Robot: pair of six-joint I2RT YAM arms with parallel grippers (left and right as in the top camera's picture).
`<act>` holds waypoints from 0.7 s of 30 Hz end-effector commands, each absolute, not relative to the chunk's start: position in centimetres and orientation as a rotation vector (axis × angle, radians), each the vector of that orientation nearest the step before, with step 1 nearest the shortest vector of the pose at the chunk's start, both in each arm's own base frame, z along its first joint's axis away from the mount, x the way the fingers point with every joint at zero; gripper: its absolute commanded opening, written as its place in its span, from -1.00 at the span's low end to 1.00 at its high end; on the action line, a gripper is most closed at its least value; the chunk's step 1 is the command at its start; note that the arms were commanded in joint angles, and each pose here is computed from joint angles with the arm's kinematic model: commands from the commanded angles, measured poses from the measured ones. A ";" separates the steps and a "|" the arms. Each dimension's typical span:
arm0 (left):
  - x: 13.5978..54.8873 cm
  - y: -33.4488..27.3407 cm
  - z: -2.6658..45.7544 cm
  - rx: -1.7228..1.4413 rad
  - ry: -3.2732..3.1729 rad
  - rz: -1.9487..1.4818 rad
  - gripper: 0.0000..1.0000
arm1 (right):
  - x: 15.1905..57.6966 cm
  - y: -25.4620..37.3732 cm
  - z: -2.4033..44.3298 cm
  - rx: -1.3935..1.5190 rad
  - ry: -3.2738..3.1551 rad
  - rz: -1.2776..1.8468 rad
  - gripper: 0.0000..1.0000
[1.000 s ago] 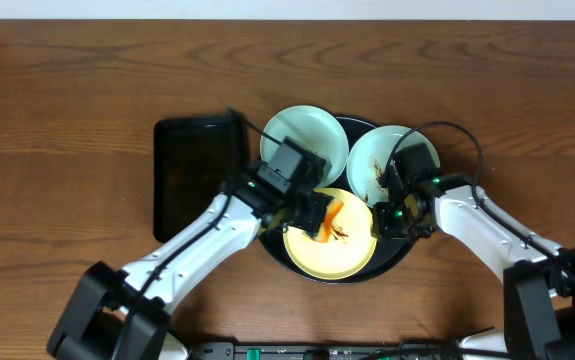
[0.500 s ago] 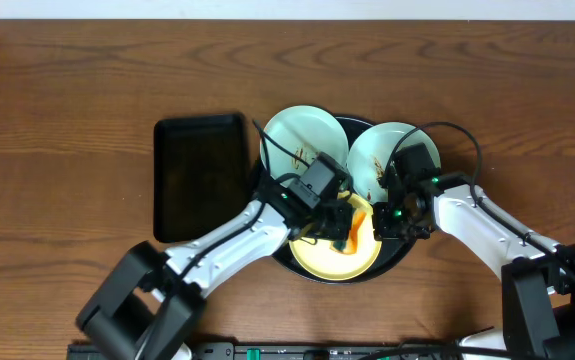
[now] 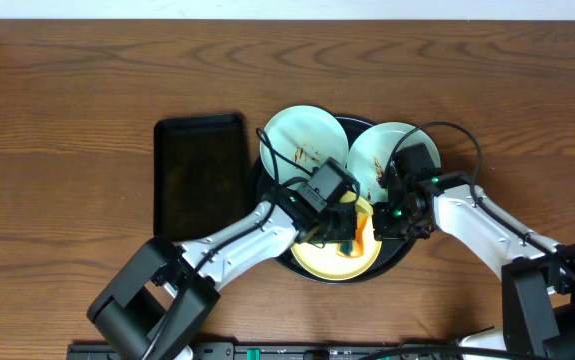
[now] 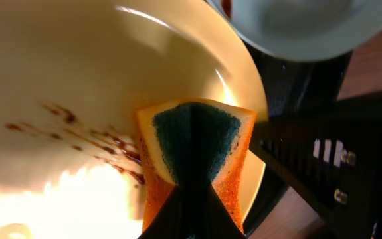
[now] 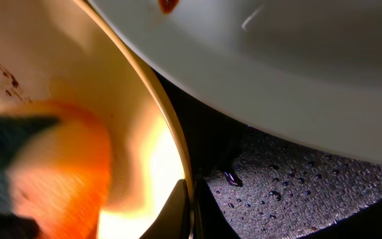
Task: Clean dirty plates on tray and stack at the side
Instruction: 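Scrub the yellow plate with the held sponge, right gripper holding plate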
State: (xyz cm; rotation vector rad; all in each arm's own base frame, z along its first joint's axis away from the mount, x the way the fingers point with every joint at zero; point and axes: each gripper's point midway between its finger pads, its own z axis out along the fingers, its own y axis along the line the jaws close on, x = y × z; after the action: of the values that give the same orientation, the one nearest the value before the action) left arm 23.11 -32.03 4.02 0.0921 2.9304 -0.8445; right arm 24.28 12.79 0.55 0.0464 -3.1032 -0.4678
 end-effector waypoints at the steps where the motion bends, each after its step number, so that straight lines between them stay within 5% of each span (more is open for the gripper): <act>1: 22.8 -33.0 3.4 0.120 2.929 -0.813 -0.85 | 24.2 12.9 0.3 0.052 -3.095 -0.453 -0.98; 21: 28.5 -23.8 0.5 -0.001 2.907 -0.369 -0.85 | 23.9 12.8 0.3 0.051 -3.085 -0.446 -0.98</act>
State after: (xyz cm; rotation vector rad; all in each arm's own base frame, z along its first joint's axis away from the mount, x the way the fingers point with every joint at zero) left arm 27.07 -27.31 1.75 0.0505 2.9074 -0.5577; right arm 24.21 12.77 0.55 0.0457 -3.1004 -0.4665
